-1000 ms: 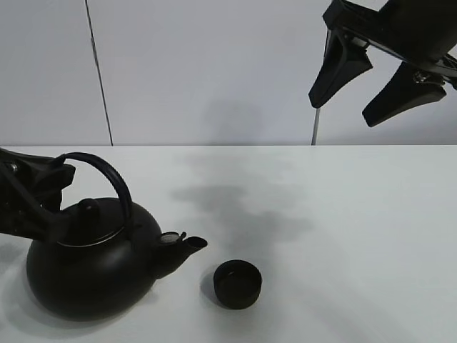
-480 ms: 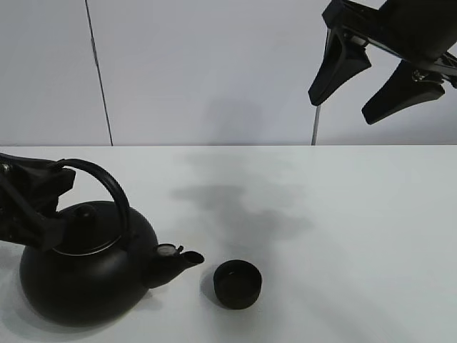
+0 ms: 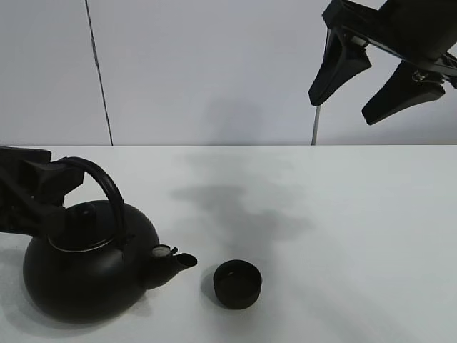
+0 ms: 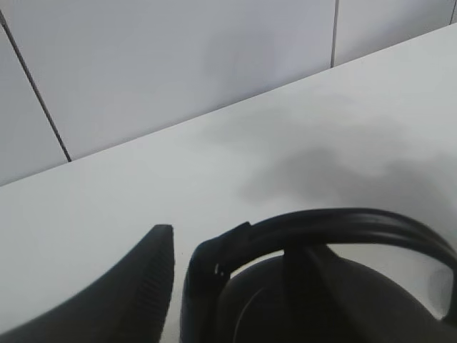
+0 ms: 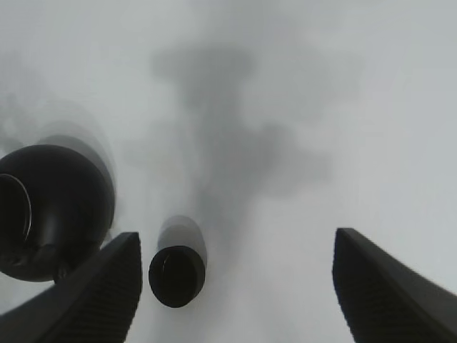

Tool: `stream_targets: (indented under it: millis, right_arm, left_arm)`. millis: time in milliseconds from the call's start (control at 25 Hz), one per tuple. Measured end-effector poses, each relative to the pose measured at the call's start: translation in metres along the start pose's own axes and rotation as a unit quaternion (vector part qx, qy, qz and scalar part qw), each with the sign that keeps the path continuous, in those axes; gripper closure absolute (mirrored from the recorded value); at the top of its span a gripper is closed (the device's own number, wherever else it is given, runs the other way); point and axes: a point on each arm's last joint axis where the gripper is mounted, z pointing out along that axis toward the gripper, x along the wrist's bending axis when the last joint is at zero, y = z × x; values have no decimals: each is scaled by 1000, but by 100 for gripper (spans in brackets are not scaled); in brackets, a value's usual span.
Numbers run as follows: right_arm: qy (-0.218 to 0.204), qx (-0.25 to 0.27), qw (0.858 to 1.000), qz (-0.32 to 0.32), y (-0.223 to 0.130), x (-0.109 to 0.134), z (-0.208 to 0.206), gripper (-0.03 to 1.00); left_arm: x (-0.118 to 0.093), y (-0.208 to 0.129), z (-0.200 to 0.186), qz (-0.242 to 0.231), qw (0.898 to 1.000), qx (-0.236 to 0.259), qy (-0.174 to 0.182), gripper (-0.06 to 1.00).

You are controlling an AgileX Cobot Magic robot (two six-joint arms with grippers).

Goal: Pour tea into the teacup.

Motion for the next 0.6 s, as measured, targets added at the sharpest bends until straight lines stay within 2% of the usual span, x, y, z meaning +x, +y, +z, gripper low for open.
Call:
stream_targets:
  millis: [320,600]
  right_arm:
    - [0,2,1000,0,0,0,0,45]
    - [0,2,1000,0,0,0,0,45]
  left_arm:
    - [0,-3,-7,-28,1000,-2,-1,58]
    - [-3,-20,-32,-31,999,36,-5,58]
